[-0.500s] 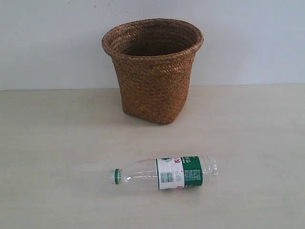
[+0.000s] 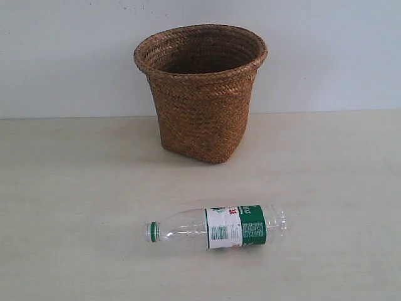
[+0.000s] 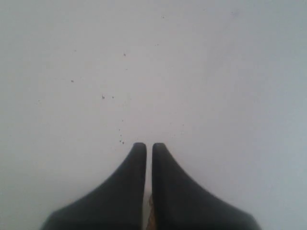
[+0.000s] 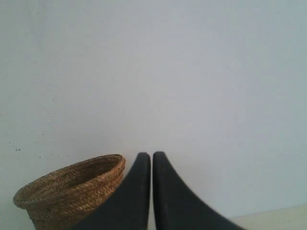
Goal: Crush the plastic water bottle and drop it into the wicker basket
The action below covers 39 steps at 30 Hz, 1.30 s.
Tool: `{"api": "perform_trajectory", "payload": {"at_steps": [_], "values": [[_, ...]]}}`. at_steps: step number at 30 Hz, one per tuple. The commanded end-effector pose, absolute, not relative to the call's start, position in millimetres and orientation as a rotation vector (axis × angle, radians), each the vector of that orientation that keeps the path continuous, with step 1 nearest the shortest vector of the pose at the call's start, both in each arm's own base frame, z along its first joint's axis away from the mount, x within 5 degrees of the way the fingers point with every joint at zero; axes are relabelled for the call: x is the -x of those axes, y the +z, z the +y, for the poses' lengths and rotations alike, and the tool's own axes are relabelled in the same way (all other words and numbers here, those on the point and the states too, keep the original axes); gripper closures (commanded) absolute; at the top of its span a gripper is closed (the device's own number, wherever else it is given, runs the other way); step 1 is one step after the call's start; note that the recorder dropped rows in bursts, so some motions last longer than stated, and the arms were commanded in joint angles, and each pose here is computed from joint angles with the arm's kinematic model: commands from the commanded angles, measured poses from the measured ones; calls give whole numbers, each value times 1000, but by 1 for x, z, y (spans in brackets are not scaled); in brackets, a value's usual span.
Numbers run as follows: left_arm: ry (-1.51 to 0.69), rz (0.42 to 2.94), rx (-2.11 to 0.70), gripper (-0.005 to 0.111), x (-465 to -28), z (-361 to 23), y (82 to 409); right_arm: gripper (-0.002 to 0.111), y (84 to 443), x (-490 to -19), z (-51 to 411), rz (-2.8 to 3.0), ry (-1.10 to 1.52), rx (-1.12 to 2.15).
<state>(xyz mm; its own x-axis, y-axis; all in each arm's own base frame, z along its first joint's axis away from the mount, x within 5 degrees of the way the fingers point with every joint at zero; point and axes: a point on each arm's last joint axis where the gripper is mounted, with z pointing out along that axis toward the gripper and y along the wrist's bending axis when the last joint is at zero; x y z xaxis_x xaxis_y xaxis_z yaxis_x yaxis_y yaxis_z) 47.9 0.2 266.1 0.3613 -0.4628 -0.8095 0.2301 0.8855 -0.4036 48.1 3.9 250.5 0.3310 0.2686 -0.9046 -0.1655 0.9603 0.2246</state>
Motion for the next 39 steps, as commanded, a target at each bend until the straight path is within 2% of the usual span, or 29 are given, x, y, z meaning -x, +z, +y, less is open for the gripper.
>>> {"api": "perform_trajectory", "payload": {"at_steps": [1,6,12,20,24,28,39], "values": [[-404,1214,185,103,-60,-4,295,108,277,-49,4,1226,278,-98],[-356,1412,158,103,-96,-10,326,108,313,-64,5,1291,256,-90],[-240,1674,66,103,-148,-18,344,108,349,-97,8,1455,157,-24],[-57,2015,-182,103,-201,-28,337,108,365,-147,11,1752,10,122],[-32,2195,-273,103,-219,-32,330,108,366,-172,13,1913,-77,258],[-95,2264,-435,103,-231,-47,323,108,358,-197,20,2076,-87,428],[-183,2251,-1150,103,-246,-122,279,108,316,-269,60,2276,340,887]]}}
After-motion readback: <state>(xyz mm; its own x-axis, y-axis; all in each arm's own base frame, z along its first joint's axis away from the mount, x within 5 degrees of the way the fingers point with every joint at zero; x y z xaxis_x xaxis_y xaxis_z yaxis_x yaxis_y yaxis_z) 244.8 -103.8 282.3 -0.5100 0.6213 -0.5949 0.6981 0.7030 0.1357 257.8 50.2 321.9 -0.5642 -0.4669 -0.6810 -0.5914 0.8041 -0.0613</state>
